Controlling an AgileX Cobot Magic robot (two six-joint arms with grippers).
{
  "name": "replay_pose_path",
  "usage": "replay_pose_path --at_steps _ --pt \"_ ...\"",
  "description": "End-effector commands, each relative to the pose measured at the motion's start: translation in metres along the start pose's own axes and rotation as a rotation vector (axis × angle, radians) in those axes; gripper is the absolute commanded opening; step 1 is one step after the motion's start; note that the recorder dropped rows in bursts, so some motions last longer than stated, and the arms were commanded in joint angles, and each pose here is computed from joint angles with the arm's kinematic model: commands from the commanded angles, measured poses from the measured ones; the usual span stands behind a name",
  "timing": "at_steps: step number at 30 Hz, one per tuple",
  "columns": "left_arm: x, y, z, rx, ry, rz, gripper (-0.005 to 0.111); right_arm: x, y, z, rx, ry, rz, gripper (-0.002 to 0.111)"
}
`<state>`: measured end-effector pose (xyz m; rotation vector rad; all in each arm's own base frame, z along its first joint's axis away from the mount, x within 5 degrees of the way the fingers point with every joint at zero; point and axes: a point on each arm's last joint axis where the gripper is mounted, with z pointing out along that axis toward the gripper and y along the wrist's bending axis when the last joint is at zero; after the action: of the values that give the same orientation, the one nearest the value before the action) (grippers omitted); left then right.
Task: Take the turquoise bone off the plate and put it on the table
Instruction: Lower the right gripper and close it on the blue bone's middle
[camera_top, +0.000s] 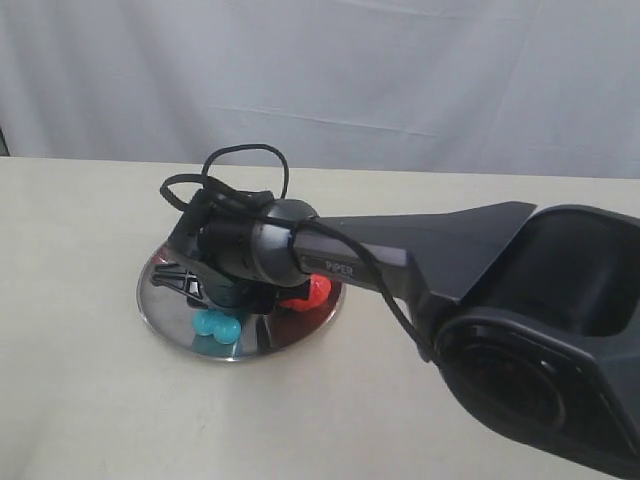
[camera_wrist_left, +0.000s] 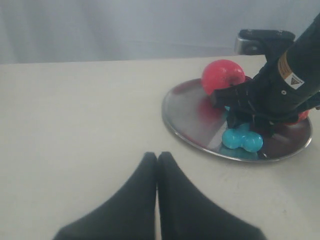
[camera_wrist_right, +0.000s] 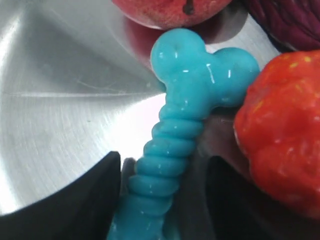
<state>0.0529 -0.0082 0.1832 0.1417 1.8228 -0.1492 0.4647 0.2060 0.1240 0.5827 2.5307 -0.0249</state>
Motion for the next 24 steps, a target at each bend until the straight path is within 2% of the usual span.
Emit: replay_pose_path --at_steps 1,12,15,20,24 --pt "0.0009 -0.0001 0.0003 0.003 0.001 -0.001 0.0 -0.0001 0.0009 0.0044 -0.007 -0.011 0.003 0.051" --pt "0.0009 -0.0001 0.0003 0.003 0.001 0.001 0.0 0.0009 0.001 0.0061 -0.008 -0.01 0.002 0.048" --pt "0.0009 -0.0001 0.0003 0.003 0.001 0.001 0.0 0.0021 0.0008 0.0081 -0.005 -0.007 0.0 0.033" --pt "0.0009 -0.0001 0.0003 0.003 0.001 0.0 0.0 0.0021 0.0008 0.0081 -0.005 -0.007 0.0 -0.001" --pt "0.0009 -0.0001 0.0003 0.003 0.001 0.0 0.0 0.0021 0.0008 0.0081 -0.005 -0.007 0.001 0.0"
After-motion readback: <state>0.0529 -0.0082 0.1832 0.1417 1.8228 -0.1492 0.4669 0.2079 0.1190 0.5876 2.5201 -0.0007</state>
